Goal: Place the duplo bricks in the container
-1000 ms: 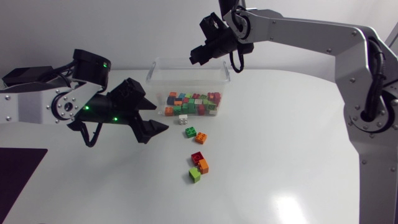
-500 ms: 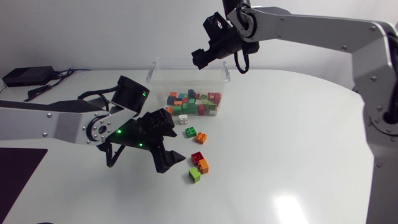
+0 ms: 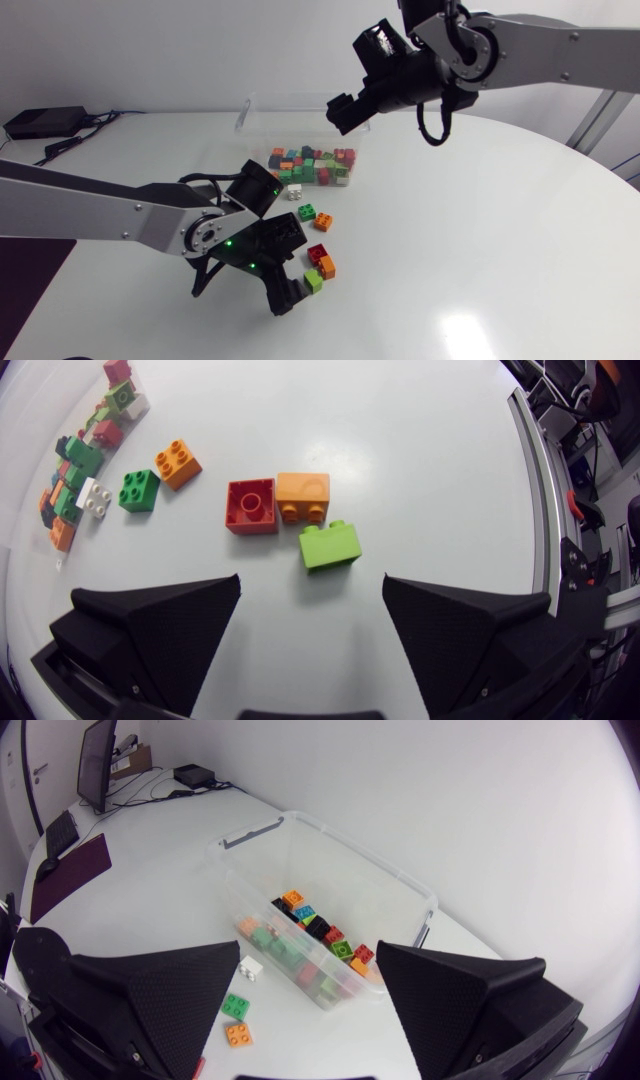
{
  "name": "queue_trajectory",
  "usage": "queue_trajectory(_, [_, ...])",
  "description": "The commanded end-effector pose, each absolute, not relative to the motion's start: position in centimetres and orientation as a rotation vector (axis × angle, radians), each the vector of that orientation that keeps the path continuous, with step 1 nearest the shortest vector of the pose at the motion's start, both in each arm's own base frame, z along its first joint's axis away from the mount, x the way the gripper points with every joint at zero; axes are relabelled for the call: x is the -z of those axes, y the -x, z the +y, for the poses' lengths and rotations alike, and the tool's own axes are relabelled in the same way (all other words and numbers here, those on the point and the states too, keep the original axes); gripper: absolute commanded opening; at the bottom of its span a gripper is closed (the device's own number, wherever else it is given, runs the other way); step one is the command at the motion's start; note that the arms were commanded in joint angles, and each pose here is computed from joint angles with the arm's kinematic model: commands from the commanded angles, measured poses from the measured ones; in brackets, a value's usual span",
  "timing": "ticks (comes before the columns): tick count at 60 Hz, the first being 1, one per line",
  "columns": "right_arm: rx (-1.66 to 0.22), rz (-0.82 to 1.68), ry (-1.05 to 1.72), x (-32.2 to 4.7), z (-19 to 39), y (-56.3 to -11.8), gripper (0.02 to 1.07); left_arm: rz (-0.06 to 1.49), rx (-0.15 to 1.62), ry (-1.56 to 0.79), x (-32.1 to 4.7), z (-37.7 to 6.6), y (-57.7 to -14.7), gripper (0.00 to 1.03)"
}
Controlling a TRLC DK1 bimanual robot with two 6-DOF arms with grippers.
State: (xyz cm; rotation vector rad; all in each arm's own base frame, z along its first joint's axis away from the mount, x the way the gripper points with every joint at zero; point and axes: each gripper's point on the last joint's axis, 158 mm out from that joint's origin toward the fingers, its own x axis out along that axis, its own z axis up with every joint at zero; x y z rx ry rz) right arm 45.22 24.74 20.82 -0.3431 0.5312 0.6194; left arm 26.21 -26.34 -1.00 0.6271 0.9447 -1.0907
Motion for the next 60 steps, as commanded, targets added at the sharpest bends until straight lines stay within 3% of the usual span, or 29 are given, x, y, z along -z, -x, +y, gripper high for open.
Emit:
queue_trajectory(1, [-0.605, 0.528, 0.316, -21.2, 24.1, -43.7, 1.02, 0.977, 1.068, -0.603, 1.1, -27.0, -26.5, 0.98])
queue_trajectory(22, [-0.582, 0.575, 0.314, -19.0, 21.6, -38.5, 1.02, 1.017, 1.040, -0.611, 2.2, -28.5, -26.8, 0.96])
queue_trajectory(31, [-0.577, 0.591, 0.319, -18.0, 21.0, -36.7, 1.02, 1.037, 1.033, -0.623, 3.0, -28.8, -26.8, 0.90])
queue_trajectory(37, [-0.580, 0.602, 0.315, -17.5, 21.0, -35.5, 1.02, 1.039, 1.033, -0.627, 3.2, -28.8, -26.8, 0.79])
queue_trajectory(47, [-0.579, 0.650, 0.335, -15.4, 20.8, -34.1, 1.02, 1.045, 1.033, -0.628, 3.6, -28.8, -26.9, 0.51])
queue_trajectory(53, [-0.578, 0.711, 0.349, -14.1, 20.3, -33.4, 1.02, 1.050, 1.032, -0.630, 3.8, -28.6, -26.9, 0.23])
queue_trajectory(60, [-0.570, 0.771, 0.348, -13.1, 19.8, -32.7, 1.02, 1.046, 1.042, -0.644, 3.6, -28.3, -26.5, 0.20])
